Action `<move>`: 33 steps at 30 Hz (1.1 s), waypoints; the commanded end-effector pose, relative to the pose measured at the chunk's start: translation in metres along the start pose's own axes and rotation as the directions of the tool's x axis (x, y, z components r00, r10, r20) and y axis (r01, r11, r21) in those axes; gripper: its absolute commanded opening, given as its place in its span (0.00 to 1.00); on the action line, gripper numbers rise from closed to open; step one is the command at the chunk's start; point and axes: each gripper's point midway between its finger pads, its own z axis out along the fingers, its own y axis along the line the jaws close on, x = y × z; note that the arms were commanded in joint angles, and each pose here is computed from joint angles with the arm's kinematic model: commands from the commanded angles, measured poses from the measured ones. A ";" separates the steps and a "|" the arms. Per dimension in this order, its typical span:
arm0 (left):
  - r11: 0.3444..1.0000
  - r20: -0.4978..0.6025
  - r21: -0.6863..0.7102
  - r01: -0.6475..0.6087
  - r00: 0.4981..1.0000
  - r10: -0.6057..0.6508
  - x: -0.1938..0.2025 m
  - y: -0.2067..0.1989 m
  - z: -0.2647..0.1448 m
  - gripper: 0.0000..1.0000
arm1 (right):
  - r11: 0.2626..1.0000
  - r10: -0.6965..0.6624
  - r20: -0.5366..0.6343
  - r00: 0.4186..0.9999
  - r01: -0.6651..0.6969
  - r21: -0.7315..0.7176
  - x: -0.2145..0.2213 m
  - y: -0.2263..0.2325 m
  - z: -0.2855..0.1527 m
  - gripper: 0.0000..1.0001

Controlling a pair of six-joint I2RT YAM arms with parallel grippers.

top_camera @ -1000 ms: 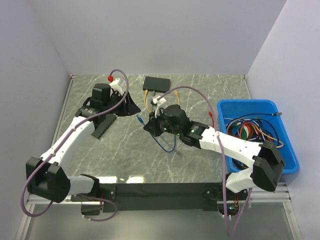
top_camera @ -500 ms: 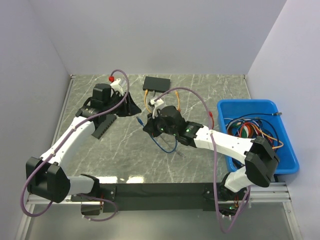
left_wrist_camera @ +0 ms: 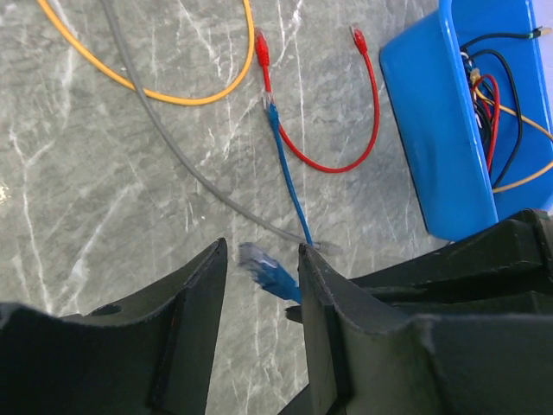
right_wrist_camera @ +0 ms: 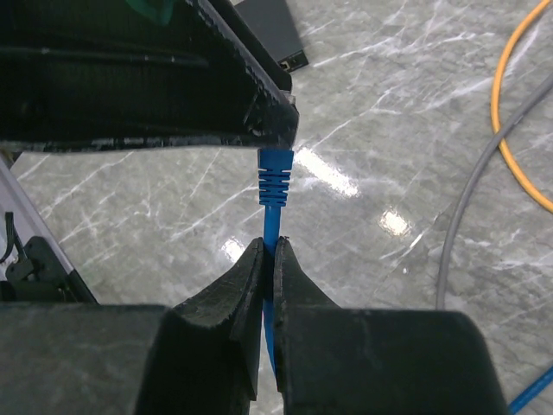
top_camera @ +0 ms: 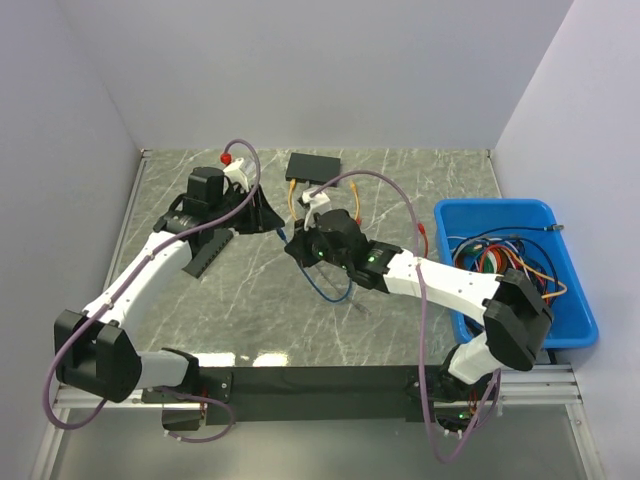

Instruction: Insert the plug into the switch port

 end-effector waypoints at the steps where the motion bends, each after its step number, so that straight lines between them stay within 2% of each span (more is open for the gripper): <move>1: 0.998 0.001 0.069 -0.004 1.000 0.004 -0.004 -0.013 0.002 0.44 | 1.000 0.019 0.090 0.996 -0.018 -0.013 -0.031 0.006 0.008 0.00; 15: 0.996 -0.003 0.086 0.004 1.000 -0.004 -0.004 -0.017 0.002 0.39 | 0.999 0.023 0.120 0.993 -0.020 -0.028 -0.037 0.010 0.012 0.00; 20: 0.996 -0.007 0.093 0.003 1.000 -0.002 -0.003 -0.018 0.001 0.36 | 1.000 0.021 0.088 0.996 -0.018 -0.026 -0.030 0.009 0.022 0.00; 22: 0.996 -0.008 0.089 0.006 1.000 -0.005 -0.002 -0.017 0.001 0.33 | 0.999 0.023 0.084 0.996 -0.021 -0.028 -0.029 0.010 0.025 0.00; 26: 0.996 -0.007 0.094 0.003 1.000 -0.002 -0.003 -0.018 0.001 0.20 | 0.999 0.025 0.080 0.997 -0.022 -0.029 -0.026 0.009 0.026 0.00; 30: 0.996 -0.007 0.092 0.000 1.000 0.000 -0.003 -0.018 0.002 0.01 | 0.999 0.024 0.081 0.996 -0.022 -0.025 -0.026 0.008 0.025 0.00; 32: 0.996 -0.010 0.094 0.003 1.000 -0.002 -0.002 -0.018 0.001 0.00 | 1.000 0.017 0.079 0.997 -0.015 -0.023 -0.026 0.008 0.024 0.00; 33: 0.996 -0.007 0.094 0.001 1.000 -0.001 -0.002 -0.018 0.002 0.00 | 1.000 0.017 0.074 0.997 -0.015 -0.018 -0.027 0.008 0.024 0.04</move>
